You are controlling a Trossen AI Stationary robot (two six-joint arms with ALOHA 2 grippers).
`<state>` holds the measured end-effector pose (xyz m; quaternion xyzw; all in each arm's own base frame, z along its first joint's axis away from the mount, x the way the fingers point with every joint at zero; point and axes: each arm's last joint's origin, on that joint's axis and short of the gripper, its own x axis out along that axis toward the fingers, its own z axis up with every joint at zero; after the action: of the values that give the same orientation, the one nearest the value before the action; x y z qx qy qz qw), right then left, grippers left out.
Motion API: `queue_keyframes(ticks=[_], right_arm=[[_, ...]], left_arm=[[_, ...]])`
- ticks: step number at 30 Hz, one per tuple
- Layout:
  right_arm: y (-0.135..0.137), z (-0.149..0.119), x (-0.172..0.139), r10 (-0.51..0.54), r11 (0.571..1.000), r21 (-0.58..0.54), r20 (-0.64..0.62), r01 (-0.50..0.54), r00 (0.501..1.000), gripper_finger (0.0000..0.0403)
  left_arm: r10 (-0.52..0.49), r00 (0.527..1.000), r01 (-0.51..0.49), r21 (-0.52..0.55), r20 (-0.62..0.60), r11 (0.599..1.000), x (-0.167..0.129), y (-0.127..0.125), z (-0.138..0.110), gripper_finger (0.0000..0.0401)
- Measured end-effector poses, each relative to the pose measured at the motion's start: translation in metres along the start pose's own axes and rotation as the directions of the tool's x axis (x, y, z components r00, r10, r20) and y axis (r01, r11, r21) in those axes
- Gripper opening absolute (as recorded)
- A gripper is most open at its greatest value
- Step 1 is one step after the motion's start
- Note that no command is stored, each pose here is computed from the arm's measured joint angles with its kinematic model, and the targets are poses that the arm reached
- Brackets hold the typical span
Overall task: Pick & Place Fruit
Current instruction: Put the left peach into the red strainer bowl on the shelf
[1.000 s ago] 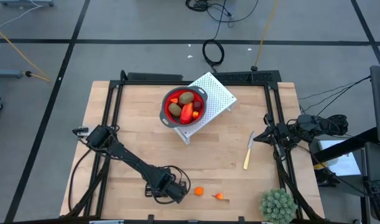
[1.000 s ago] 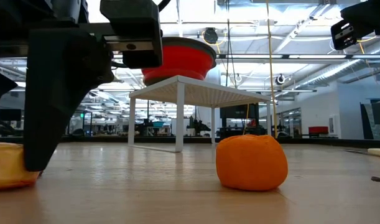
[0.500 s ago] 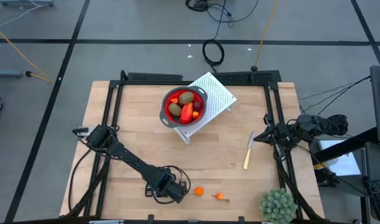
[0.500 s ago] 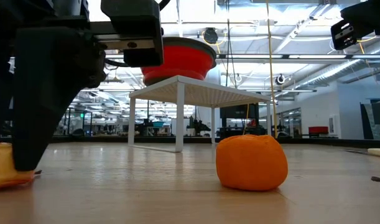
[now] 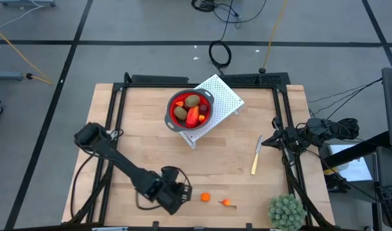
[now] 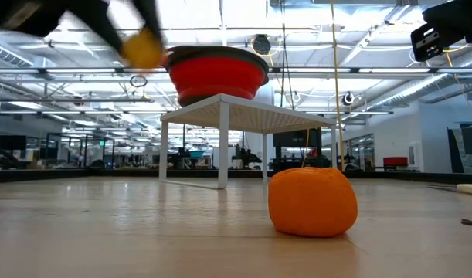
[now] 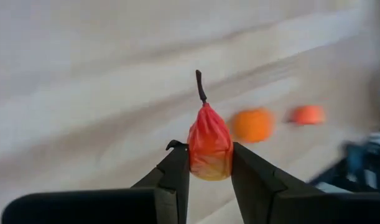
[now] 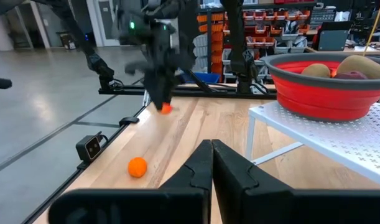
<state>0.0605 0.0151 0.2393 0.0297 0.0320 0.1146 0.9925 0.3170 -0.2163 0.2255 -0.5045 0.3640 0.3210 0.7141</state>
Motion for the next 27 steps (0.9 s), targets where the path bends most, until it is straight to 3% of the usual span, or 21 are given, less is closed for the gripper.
queue_keyframes(ticks=[3,6,10,13,20,27], right_arm=[[0.000,0.000,0.000,-0.001,1.000,0.000,-0.001,0.001,1.000,0.0000],[0.000,0.000,0.000,-0.001,1.000,0.000,0.000,0.001,1.000,0.0000],[0.000,0.000,0.000,-0.001,1.000,-0.005,0.000,0.001,1.000,0.0000],[0.000,0.000,0.000,-0.001,1.000,-0.006,0.000,0.001,1.000,0.0000],[0.000,0.000,0.000,-0.001,1.000,-0.008,0.000,0.001,1.000,0.0000],[0.000,0.000,0.000,-0.001,1.000,-0.008,0.000,0.001,1.000,0.0000]], left_arm=[[-0.119,0.988,0.104,0.148,0.100,0.983,-0.022,-0.006,0.001,0.0095],[-0.237,0.960,0.184,0.301,0.150,0.936,-0.038,-0.013,0.000,0.0095],[-0.401,0.900,0.285,0.469,0.169,0.836,-0.054,-0.027,-0.005,0.0095],[-0.527,0.834,0.348,0.585,0.164,0.733,-0.062,-0.041,-0.007,0.0095],[-0.778,0.613,0.430,0.767,0.140,0.477,-0.088,-0.070,-0.007,0.0095],[-0.952,0.298,0.366,0.912,0.074,0.186,-0.121,-0.086,-0.003,0.0095]])
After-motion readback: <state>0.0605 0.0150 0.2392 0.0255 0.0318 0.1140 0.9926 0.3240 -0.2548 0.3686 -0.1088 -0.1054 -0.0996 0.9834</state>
